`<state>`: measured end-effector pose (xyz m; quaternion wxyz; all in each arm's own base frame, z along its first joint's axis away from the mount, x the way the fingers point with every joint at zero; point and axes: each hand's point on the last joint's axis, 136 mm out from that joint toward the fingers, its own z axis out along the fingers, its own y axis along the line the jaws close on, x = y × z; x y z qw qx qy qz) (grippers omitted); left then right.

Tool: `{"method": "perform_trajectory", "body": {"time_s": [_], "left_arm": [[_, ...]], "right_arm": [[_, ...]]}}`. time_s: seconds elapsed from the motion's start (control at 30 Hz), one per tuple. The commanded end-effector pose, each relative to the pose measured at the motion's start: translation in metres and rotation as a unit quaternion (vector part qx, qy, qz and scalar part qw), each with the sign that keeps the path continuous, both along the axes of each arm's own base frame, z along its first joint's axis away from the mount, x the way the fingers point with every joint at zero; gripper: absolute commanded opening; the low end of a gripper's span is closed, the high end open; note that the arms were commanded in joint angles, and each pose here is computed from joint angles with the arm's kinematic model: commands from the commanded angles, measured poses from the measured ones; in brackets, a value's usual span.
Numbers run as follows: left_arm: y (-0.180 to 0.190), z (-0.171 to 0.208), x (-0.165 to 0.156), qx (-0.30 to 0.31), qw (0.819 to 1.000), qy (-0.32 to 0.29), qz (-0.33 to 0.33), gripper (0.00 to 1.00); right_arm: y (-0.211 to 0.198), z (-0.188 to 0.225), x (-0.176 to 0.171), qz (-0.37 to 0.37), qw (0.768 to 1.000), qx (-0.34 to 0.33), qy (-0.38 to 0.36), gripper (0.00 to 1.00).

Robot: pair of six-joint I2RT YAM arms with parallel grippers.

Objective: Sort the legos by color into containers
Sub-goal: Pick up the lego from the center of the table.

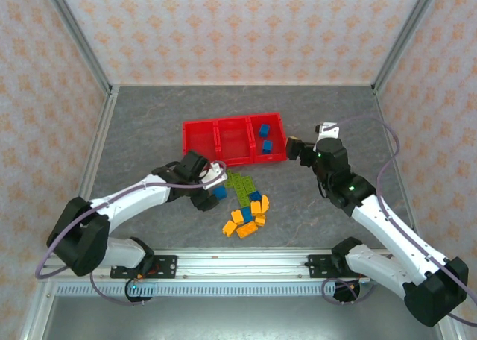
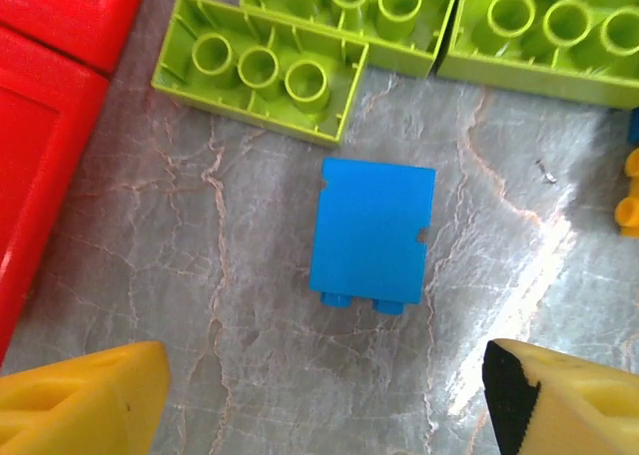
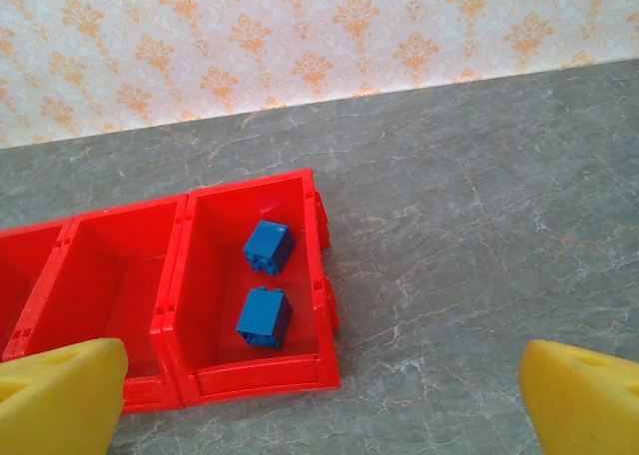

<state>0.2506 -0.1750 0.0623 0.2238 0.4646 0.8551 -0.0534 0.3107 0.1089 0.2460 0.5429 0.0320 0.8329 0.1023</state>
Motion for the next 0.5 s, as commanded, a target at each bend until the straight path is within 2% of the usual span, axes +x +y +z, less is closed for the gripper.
{"method": "perform_trajectory", "body": {"time_s": [0.0,0.2,0.3,0.47], "left_arm": [[-0.008,-0.005,0.008,0.019,0.999,-0.036,-0.018,0.84],[-0.026,-0.016,0.004,0.018,0.997,-0.053,-0.051,0.83],[-0.033,-0.021,0.003,0.007,0.997,-0.045,-0.064,0.82],[-0.036,-0.034,0.008,0.023,0.996,-0.035,-0.078,0.77]], "right_arm": [[-0.005,0.004,0.001,-0.016,1.0,0.009,-0.012,1.0],[-0.003,0.002,0.002,-0.013,1.0,0.009,-0.008,1.0],[-0.002,-0.001,0.003,-0.011,1.0,0.01,-0.004,1.0],[0.0,-0.004,0.001,-0.006,1.0,0.01,0.007,1.0]]}}
